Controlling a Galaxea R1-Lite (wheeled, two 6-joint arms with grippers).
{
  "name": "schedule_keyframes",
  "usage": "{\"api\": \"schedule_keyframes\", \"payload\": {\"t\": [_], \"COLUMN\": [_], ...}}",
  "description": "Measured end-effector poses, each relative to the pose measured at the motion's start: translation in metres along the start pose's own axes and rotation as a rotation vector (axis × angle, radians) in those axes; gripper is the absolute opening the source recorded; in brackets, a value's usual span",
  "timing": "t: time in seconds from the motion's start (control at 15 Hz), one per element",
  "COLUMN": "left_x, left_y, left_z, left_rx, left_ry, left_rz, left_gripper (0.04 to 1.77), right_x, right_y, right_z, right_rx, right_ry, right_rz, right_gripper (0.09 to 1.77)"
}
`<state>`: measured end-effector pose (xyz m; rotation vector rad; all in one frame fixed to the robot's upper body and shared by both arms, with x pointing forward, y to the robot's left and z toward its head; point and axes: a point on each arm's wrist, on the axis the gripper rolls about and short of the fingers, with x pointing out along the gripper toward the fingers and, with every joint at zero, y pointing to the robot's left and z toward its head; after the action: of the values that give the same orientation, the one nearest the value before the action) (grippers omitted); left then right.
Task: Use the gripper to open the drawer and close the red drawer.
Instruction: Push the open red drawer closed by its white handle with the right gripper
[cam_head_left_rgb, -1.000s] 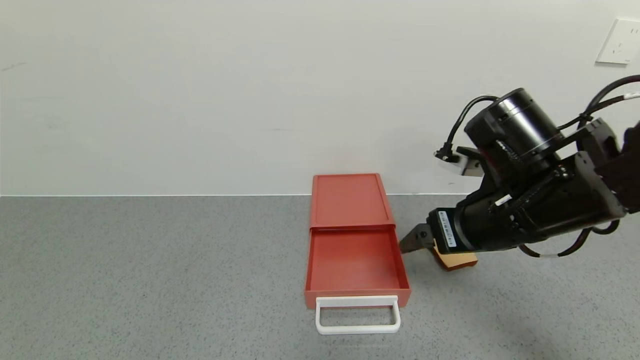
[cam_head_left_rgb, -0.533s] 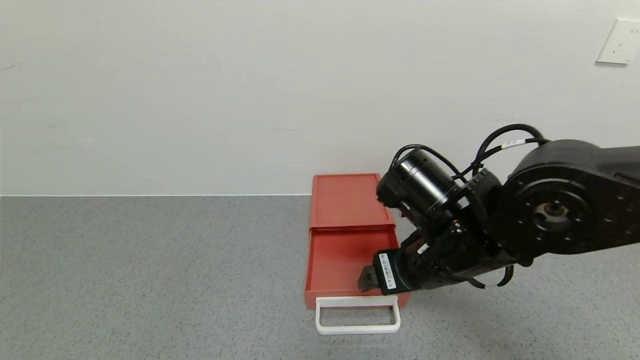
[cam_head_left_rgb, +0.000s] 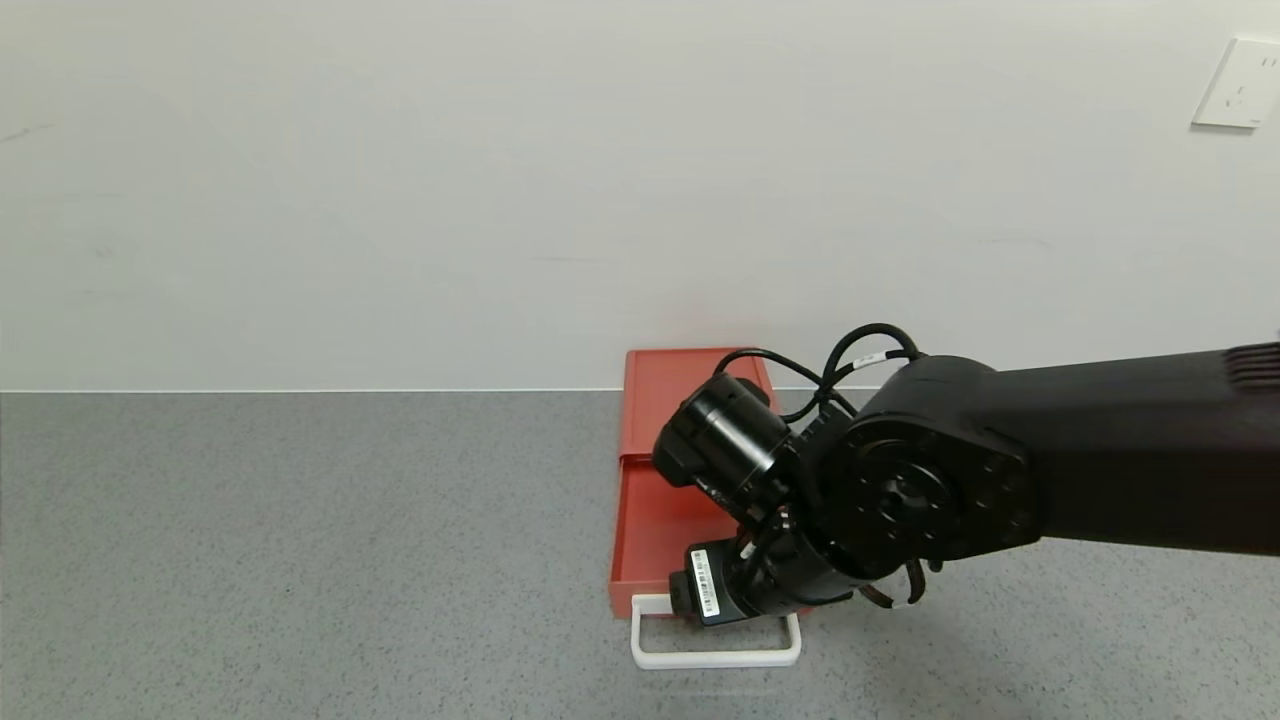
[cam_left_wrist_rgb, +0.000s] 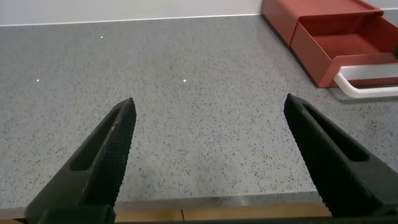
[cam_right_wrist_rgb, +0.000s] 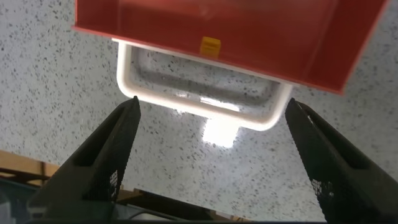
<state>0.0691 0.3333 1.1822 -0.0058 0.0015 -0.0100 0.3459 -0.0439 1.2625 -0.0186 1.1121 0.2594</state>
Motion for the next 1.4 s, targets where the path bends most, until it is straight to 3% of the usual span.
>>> {"api": "schedule_keyframes", "payload": {"t": [0.33,0.8,1.07,1.4], "left_x": [0.000,0.000,0.000,0.000], "left_y": [0.000,0.000,0.000,0.000], "left_z": [0.000,0.000,0.000,0.000], "left_rx": [0.000,0.000,0.000,-0.001], "left_ry": [0.001,0.001,0.002,0.002], "left_rz": [0.000,-0.001,-0.001,-0.001], "left_gripper": [1.72,1.72,1.72,1.72], "right_x": [0.013,0.022,0.019,0.014], "right_y": [0.013,0.021,0.023,0.026], "right_z": [0.001,-0.004,-0.014,-0.027], "right_rx": [0.068,0.092,0.098,0.103], "right_ry": [0.056,0.075,0.062,-0.026], "right_rz": [-0.043,-0.057,-0.087,-0.033], "right_gripper": [1.71,1.71,1.71,1.71]}}
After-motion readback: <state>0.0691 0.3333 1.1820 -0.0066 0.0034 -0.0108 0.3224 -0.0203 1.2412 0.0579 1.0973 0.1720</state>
